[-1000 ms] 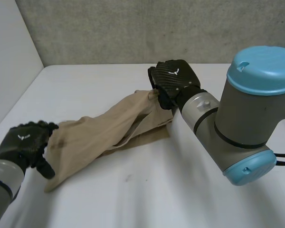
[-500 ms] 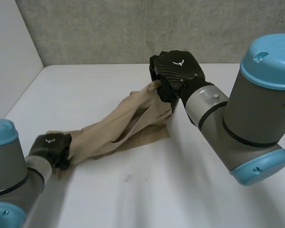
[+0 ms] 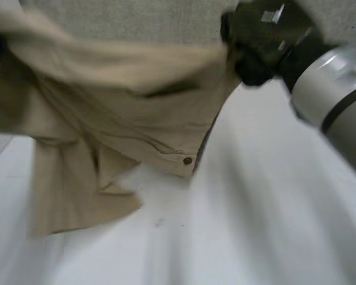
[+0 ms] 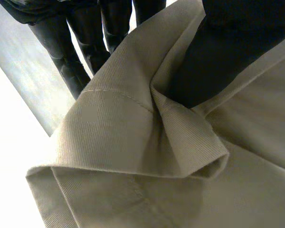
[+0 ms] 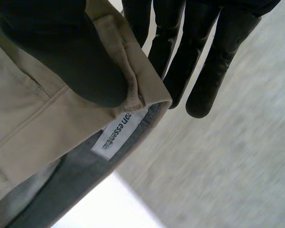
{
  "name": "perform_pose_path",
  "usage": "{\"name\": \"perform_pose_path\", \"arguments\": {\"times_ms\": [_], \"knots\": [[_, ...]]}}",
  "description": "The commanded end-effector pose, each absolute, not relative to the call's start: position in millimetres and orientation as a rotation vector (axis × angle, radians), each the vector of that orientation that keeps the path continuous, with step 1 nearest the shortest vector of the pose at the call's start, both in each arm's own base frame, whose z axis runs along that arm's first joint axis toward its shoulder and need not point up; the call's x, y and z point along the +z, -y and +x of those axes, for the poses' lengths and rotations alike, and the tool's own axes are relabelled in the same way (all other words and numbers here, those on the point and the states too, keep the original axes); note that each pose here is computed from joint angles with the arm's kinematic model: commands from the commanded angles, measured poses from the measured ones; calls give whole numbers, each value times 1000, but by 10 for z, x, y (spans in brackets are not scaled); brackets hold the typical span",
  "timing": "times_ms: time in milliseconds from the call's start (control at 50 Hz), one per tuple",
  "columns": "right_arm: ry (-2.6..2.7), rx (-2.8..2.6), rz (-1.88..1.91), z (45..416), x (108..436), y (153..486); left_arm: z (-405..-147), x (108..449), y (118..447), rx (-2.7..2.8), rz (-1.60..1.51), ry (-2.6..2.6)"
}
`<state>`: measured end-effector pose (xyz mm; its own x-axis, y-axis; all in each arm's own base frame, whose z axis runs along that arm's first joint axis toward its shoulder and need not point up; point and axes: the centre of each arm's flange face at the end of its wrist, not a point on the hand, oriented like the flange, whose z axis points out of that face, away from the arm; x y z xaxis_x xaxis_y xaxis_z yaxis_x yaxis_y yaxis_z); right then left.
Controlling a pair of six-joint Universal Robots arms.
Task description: Fold the shorts.
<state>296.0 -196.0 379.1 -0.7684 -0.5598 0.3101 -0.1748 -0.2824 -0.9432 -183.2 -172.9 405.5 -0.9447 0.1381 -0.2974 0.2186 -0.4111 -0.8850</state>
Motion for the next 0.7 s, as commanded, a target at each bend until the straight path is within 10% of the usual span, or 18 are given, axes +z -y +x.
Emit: {"name": "perform_pose_path", "arguments": {"times_ms": [20, 200, 520, 700], "knots": [[-1419, -2336, -754, 2704, 4582, 1574, -1777, 4776, 1437, -2756, 415, -1451], [-1513, -2316, -767, 2607, 4533, 1619, -1915, 4228, 1760, -2578, 498, -1823], [-2111, -1823, -917, 2909, 2510, 3074, -2590, 2541, 2786, -2122, 749, -2357], [-1892, -2172, -803, 3089, 2410, 3662, -2988, 2364, 3672, -2433, 697, -2050]]}}
